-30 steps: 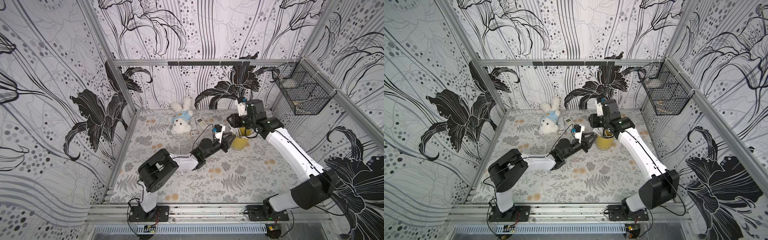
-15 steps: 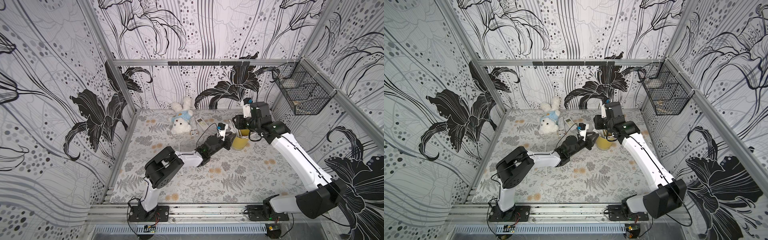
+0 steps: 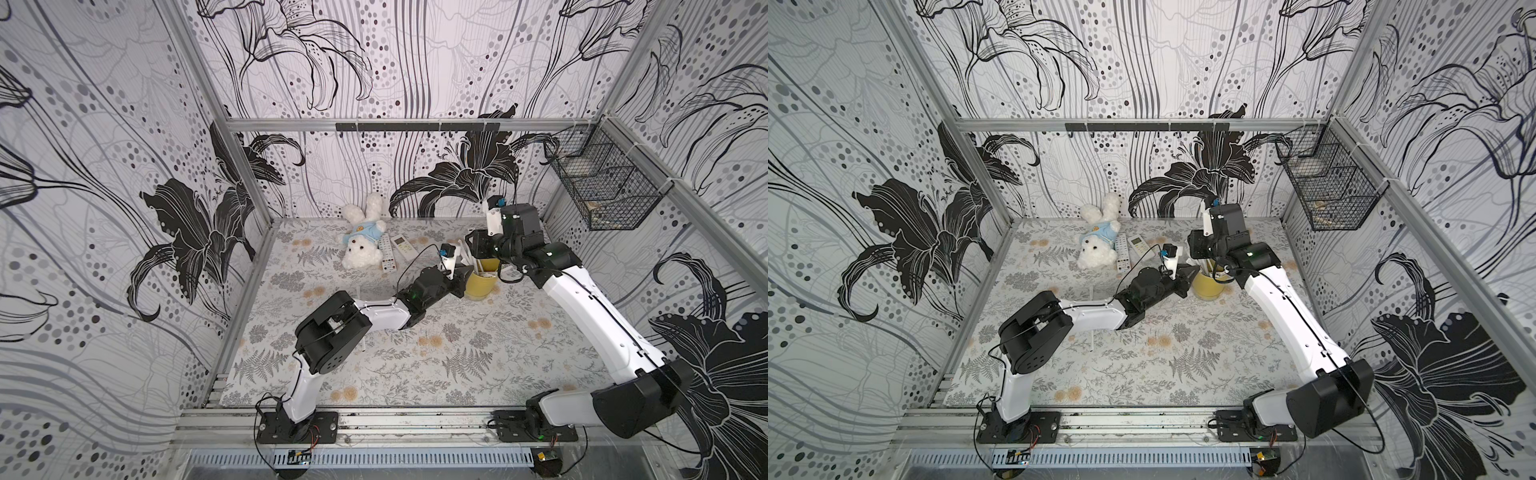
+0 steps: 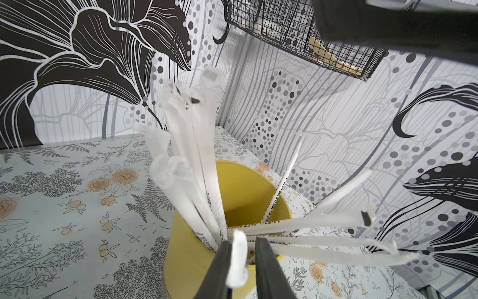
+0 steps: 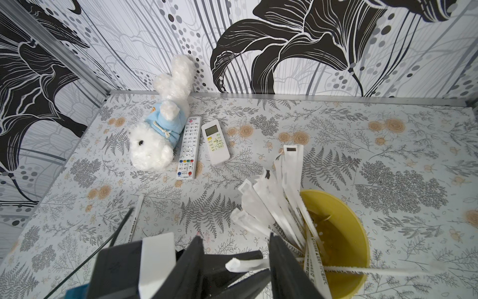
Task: Take the straws out of the storage container
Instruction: Pick up the straw from the container.
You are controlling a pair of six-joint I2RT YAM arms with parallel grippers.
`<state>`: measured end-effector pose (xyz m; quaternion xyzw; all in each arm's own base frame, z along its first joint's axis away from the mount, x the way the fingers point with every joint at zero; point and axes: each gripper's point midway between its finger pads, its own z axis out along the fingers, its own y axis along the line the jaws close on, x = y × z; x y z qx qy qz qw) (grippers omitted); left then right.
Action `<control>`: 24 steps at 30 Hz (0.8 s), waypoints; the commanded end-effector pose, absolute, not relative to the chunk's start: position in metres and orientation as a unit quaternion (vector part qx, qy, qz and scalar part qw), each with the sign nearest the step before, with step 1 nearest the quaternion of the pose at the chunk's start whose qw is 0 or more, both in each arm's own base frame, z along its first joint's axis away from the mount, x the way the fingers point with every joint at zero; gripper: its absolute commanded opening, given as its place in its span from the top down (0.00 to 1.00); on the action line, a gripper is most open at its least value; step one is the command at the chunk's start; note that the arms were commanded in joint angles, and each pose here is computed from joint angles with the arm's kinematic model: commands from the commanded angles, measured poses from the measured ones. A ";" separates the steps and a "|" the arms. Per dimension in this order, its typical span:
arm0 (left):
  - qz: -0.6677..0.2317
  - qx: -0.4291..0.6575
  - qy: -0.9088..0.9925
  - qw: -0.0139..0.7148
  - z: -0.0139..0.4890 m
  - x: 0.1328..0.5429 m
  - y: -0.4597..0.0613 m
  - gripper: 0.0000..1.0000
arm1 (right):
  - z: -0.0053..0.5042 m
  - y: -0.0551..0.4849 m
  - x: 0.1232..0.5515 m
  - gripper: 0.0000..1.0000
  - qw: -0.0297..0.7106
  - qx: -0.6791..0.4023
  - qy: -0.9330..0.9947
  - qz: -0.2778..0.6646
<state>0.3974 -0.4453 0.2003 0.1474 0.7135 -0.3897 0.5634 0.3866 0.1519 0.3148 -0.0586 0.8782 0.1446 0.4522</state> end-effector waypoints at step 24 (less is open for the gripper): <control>-0.391 0.144 0.698 0.583 0.276 0.385 -0.423 0.99 | 0.317 0.135 0.364 0.47 0.408 -0.056 0.905 0.112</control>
